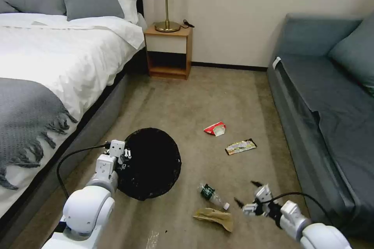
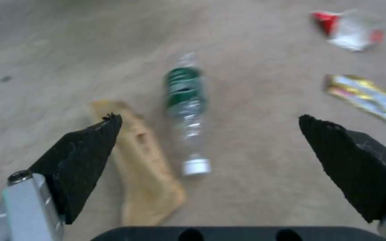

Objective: Pick up the trash bin, then pick up the garbage on the floor and place it into the trash bin.

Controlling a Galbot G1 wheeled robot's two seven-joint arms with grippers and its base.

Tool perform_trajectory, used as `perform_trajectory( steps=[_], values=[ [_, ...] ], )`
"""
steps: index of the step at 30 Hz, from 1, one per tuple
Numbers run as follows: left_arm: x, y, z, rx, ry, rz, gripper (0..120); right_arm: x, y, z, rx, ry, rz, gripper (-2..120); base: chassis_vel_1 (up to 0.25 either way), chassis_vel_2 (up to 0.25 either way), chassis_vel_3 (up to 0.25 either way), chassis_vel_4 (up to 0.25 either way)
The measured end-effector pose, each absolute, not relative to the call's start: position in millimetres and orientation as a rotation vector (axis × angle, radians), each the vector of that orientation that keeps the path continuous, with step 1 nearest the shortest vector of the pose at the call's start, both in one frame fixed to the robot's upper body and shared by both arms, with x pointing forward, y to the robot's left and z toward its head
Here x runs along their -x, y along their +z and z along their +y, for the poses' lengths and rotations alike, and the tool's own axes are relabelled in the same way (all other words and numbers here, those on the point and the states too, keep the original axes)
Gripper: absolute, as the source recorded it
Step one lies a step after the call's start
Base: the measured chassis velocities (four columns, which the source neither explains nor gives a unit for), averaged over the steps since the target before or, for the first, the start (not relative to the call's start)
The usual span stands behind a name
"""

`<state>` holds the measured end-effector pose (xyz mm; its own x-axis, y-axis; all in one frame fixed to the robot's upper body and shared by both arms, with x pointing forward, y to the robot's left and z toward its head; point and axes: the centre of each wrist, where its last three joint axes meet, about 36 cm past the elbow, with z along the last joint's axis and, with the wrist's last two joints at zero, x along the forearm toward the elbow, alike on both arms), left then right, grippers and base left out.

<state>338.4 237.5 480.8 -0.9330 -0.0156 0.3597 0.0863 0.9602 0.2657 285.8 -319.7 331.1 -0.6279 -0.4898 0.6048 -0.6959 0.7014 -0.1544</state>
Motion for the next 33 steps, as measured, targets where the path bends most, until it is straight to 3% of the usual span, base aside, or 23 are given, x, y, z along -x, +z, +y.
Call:
perform_trajectory(
  steps=[20, 33],
  values=[
    [-327.4, 489.8, 230.9, 0.051, -0.377, -2.799, 6, -300.5, 246.7, -279.4, -1.084, 0.386, -2.160, 100, 0.000, 0.000, 0.000, 0.000],
    [-320.0, 488.4, 231.0, 0.044, -0.375, -2.803, 6, -298.5, 223.0, -274.8, -1.062, 0.348, -2.144, 100, 0.000, 0.000, 0.000, 0.000]
  ],
)
